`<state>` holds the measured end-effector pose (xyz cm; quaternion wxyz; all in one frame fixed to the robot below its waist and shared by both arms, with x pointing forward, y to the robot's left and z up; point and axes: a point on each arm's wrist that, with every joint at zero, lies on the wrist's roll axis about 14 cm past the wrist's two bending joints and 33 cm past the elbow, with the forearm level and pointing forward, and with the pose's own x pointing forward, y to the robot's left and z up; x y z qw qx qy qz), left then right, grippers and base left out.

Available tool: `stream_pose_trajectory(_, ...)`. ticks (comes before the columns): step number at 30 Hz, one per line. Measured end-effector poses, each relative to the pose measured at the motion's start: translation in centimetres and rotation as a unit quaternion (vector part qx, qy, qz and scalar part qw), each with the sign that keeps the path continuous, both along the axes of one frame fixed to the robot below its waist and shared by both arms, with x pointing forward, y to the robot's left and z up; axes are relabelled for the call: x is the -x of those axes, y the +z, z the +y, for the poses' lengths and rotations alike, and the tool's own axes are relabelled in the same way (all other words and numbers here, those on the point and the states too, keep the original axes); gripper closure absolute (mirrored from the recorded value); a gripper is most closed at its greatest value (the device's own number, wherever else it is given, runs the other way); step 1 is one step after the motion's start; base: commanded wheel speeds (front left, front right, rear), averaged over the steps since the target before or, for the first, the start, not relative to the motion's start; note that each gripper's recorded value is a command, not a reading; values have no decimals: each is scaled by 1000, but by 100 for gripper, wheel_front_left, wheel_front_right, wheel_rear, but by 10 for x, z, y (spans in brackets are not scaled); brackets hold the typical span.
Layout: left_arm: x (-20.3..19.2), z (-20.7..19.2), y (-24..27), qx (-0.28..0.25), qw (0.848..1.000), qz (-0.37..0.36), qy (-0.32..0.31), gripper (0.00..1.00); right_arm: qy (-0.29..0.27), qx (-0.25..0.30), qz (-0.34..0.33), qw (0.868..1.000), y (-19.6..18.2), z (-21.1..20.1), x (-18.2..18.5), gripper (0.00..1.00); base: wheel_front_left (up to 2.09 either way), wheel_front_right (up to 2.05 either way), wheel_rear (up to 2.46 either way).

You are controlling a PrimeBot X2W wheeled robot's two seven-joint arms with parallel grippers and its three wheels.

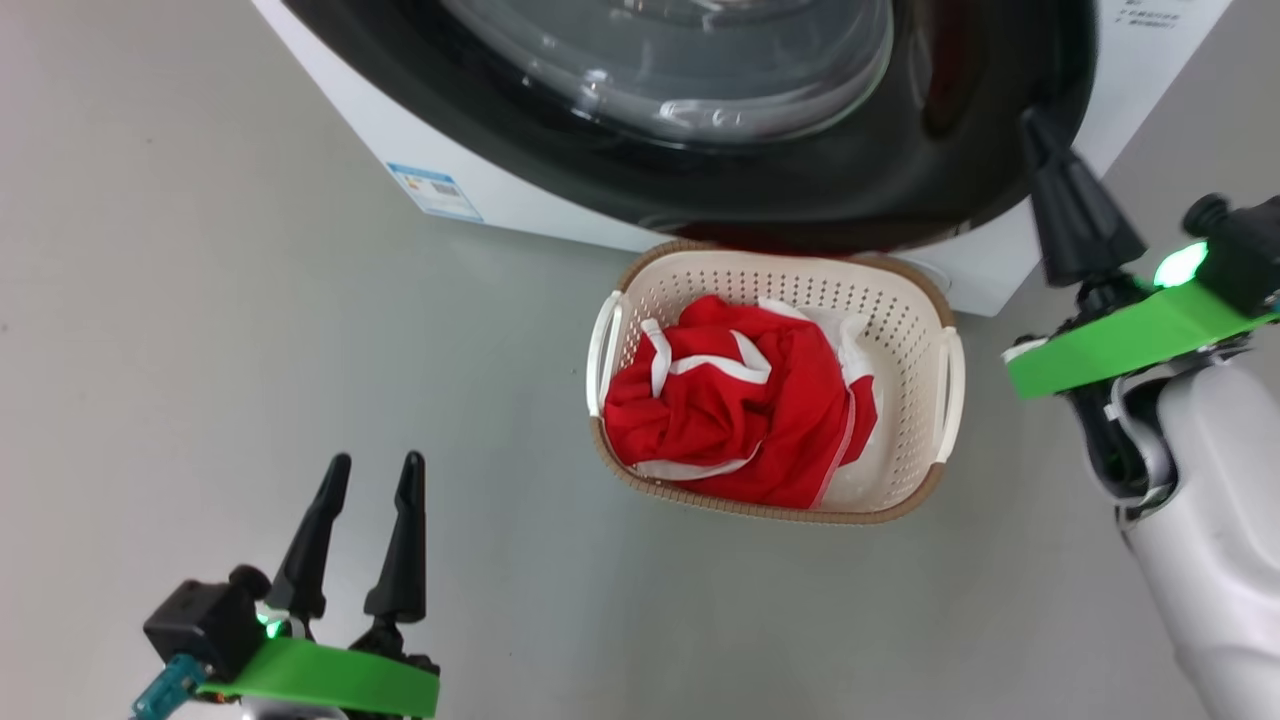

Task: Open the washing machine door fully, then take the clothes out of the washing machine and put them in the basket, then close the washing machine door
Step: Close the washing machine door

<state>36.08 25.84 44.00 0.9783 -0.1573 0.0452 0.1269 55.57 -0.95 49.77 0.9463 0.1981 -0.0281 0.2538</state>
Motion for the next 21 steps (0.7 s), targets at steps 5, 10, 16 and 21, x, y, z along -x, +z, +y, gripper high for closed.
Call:
stream_pose_trajectory(5,-8,1,-2,-1,1000,1,-1,0,-16,-13,-9,1000,4,-7,-17,100,0,0,0)
stream_pose_trajectory(10,-15,-2,-8,-1,1000,9,-7,0,-30,-26,-20,999,8,-12,-34,100,0,0,0)
stream_pose_trajectory(16,-21,-2,-9,-4,1000,9,-8,0,-40,-36,-22,998,5,-17,-43,100,0,0,0)
stream_pose_trajectory(21,-20,-1,-9,-4,1000,9,-7,0,-34,-33,-25,999,6,-12,-42,100,0,0,0)
